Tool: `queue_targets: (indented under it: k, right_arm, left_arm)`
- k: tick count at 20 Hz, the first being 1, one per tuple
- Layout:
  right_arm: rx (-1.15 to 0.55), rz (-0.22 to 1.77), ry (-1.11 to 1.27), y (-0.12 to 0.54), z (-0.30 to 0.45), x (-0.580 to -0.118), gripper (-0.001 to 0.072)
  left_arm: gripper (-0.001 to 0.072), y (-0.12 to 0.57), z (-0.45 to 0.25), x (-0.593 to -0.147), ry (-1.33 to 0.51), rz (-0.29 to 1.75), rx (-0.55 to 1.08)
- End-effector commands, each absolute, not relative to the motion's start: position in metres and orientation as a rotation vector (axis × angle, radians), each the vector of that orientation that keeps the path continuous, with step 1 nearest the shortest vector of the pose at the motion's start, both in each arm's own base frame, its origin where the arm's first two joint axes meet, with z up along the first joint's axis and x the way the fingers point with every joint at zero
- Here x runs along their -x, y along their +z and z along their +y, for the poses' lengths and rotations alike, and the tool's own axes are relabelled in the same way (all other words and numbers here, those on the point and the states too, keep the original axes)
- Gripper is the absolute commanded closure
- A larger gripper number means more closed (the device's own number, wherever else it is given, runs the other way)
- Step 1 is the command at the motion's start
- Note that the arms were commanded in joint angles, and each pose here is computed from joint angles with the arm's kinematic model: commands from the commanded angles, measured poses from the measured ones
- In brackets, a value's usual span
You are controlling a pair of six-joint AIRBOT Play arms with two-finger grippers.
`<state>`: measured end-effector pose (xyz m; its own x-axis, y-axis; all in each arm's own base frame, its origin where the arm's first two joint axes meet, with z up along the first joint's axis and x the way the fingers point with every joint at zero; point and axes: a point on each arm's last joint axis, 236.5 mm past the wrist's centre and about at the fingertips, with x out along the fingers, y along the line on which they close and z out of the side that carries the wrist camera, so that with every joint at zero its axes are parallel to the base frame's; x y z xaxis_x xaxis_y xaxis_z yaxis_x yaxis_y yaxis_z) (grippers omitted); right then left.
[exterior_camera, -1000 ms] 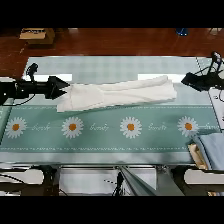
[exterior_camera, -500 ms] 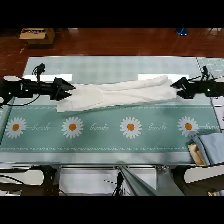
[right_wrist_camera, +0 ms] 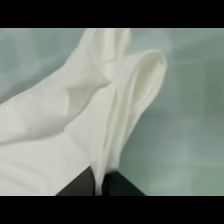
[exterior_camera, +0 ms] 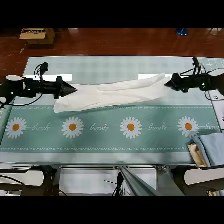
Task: Fold the shirts.
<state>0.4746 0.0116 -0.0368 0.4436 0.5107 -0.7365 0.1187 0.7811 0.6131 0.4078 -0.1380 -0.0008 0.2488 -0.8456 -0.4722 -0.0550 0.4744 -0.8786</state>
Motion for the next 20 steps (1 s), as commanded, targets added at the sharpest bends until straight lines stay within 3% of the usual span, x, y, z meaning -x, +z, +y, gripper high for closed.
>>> queue_targets:
  k: [1, 8, 18, 20]
  right_arm:
    - [-0.497, 1.016, 0.301, 0.028, 0.009, -0.466, 0.0689]
    - [-0.400, 0.917, 0.358, 0.134, 0.030, -0.410, 0.0690]
    - [-0.382, 0.867, 0.383, 0.217, 0.062, -0.314, 0.0690]
    - [-0.379, 0.858, 0.384, 0.228, 0.068, -0.294, 0.0689]
  left_arm:
    - [0.0689, 0.029, -0.169, -0.418, -0.765, 1.126, 1.027]
    - [0.0687, 0.024, -0.285, -0.411, -0.781, 1.109, 0.963]
    - [0.0687, -0.003, -0.426, -0.331, -0.821, 1.168, 0.851]
    - [0.0687, -0.016, -0.445, -0.312, -0.787, 1.239, 0.897]
